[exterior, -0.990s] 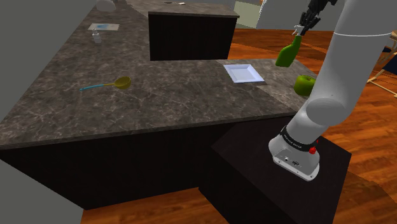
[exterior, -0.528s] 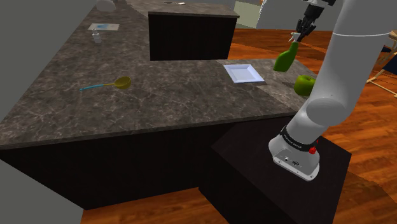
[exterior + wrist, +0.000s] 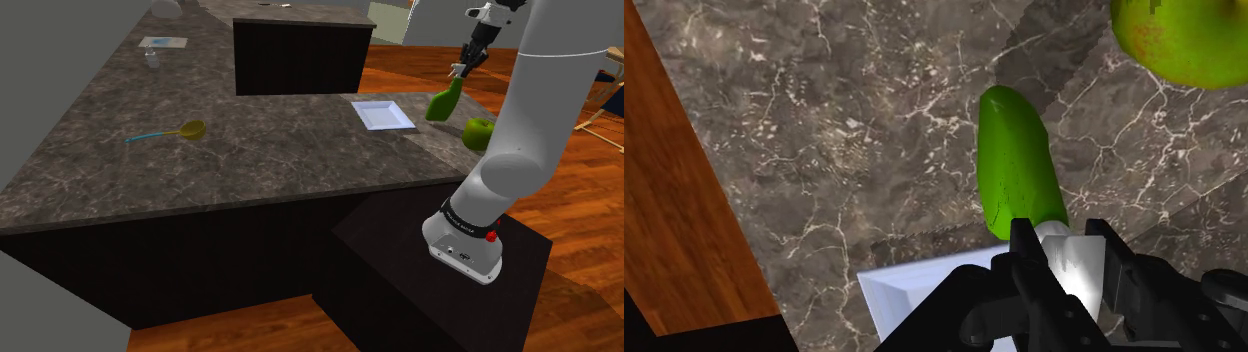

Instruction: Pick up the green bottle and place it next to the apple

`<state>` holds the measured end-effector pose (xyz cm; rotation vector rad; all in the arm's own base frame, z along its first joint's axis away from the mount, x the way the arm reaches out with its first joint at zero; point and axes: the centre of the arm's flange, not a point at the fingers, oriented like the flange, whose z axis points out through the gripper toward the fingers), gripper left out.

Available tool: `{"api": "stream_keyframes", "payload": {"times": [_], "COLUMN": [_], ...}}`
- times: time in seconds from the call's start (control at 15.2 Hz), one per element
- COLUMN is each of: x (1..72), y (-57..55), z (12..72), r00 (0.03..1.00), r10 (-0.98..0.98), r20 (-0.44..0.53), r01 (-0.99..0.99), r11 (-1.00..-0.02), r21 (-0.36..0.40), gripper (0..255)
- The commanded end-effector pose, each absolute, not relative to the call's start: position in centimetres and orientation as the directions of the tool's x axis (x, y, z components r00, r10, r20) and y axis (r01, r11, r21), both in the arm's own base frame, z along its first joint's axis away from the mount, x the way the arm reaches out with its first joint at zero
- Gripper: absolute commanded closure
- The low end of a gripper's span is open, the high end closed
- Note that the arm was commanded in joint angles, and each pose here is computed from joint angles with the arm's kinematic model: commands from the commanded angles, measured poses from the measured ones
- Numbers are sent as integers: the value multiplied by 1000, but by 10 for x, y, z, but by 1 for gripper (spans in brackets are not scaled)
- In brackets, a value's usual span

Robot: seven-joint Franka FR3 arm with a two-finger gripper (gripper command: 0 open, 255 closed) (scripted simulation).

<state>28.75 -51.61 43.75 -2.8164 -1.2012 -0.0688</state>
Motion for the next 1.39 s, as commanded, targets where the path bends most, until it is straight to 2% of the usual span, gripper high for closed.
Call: {"api": "stream_keyframes", "payload": {"times": [0.0,0.4,0.46,0.79,1.06,1.32], "x": [288,288,288,288,288,288], "y": [-517,-517,-517,-517,-521,-521], "z": [432,432,432,432,482,482], "r00": [692,692,692,692,692,692], "r10": [718,718,718,718,718,718], "r20": [72,72,72,72,72,72], "r01": [722,722,722,722,722,722], "r11": [-690,-690,-690,-690,-690,-690], "r21": [-54,-54,-54,-54,-54,-54], "gripper": [255,255,0,0,0,0]}}
